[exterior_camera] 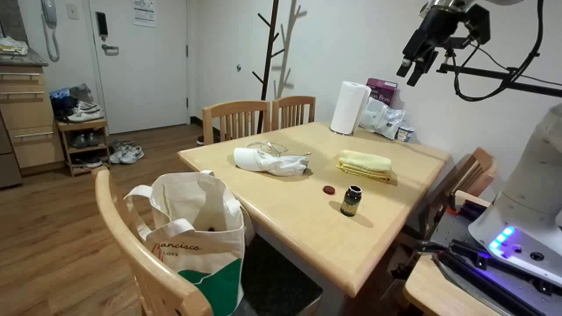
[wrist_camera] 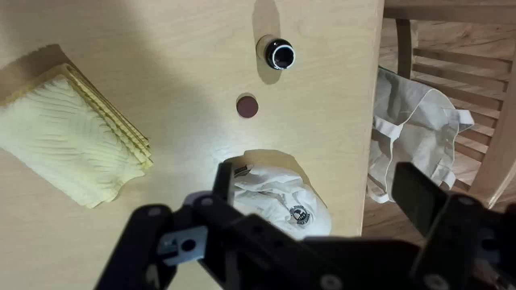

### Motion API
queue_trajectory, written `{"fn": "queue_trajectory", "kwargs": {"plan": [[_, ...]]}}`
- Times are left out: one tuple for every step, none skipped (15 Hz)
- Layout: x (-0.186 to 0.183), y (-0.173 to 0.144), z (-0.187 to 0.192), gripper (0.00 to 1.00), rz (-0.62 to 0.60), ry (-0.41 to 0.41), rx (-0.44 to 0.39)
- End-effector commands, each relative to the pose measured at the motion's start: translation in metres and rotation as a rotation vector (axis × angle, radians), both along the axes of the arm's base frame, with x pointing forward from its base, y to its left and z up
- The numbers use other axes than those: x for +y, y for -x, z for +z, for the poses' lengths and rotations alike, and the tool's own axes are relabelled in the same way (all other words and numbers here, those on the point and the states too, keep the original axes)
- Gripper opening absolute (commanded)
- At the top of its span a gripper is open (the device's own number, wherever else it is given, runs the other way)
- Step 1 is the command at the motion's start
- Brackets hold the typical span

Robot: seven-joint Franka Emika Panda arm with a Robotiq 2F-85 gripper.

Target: Use the yellow towel to wipe the table

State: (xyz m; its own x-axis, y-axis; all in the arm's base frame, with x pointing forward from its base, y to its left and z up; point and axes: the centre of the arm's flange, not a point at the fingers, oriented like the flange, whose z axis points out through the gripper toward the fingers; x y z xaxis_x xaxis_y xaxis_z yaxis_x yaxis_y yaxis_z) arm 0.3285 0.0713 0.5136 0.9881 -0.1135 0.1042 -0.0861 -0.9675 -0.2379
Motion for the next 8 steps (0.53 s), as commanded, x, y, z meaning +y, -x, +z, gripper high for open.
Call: {"fn": "queue_trajectory", "kwargs": {"plan": [[0.0,0.0,0.0,1.0,0.0,0.0,0.0],[0.002,0.002,-0.008,1.0,-0.003,-0.019,0.003],[0.004,0.002,-0.015,1.0,0.002,-0.039,-0.001],[0.008,-0.001,-0.027,1.0,0.024,-0.035,-0.017],[0.009,-0.008,-0.037,1.0,-0.002,0.009,-0.055],[0.007,-0.019,-0.05,1.0,-0.028,0.04,-0.079],[0.005,-0.026,-0.062,1.0,-0.035,0.048,-0.093],[0.002,-0.038,-0.082,1.0,-0.047,0.077,-0.118]]}}
